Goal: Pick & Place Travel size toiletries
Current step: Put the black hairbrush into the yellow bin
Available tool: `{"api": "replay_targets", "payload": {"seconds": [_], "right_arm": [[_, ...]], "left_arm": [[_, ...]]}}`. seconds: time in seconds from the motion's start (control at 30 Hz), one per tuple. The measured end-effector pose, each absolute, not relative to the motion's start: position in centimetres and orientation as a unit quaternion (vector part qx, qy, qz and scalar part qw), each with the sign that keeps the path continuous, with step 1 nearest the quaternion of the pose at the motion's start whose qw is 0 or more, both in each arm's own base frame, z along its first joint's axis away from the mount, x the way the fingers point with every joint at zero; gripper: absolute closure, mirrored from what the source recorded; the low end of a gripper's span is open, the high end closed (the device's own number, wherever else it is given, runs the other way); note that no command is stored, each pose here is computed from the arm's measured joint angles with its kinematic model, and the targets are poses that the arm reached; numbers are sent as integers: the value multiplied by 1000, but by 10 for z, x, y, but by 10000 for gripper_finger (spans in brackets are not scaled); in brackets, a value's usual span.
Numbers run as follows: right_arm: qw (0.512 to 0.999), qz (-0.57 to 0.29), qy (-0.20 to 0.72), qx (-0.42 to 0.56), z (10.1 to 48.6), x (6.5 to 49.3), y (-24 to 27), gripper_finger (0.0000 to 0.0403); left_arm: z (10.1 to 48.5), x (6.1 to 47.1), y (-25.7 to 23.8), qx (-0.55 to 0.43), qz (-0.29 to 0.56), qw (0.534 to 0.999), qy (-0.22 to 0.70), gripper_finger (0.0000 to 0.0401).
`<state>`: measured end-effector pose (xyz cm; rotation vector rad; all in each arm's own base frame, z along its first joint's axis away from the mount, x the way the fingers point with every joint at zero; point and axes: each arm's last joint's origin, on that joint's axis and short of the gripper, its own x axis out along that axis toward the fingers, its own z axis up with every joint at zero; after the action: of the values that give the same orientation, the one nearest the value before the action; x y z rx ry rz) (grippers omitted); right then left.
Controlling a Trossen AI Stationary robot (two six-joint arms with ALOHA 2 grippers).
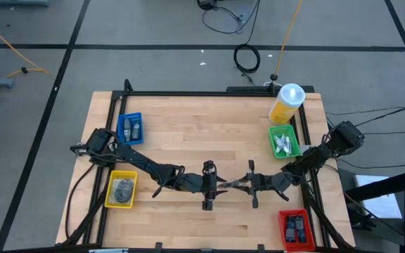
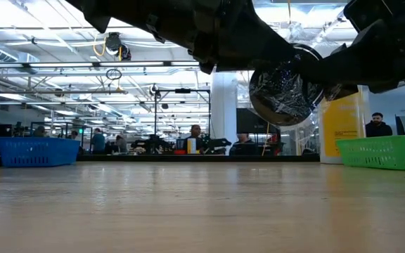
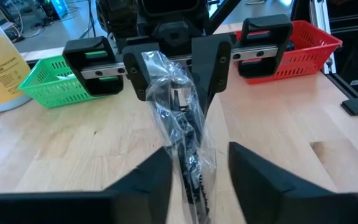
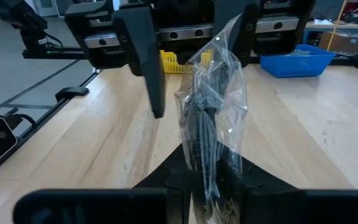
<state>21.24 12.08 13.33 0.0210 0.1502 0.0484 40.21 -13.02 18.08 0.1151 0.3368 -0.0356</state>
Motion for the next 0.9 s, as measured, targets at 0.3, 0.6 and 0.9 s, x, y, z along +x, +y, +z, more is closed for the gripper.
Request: {"api": "replay_targets", "payload": {"seconds": [0.3, 0.6, 0.9], "right_arm": [[997, 28, 73, 11, 135, 211, 122, 311], [996, 35, 79, -3, 139, 196, 117, 228], [995, 31, 96, 25, 129, 186, 110, 228]], "left_arm": [[186, 398, -134, 49, -13, 983, 174, 387], [235, 346, -140, -52, 51, 960, 269, 375], [287, 225, -153, -332, 150, 831, 420, 378]]}}
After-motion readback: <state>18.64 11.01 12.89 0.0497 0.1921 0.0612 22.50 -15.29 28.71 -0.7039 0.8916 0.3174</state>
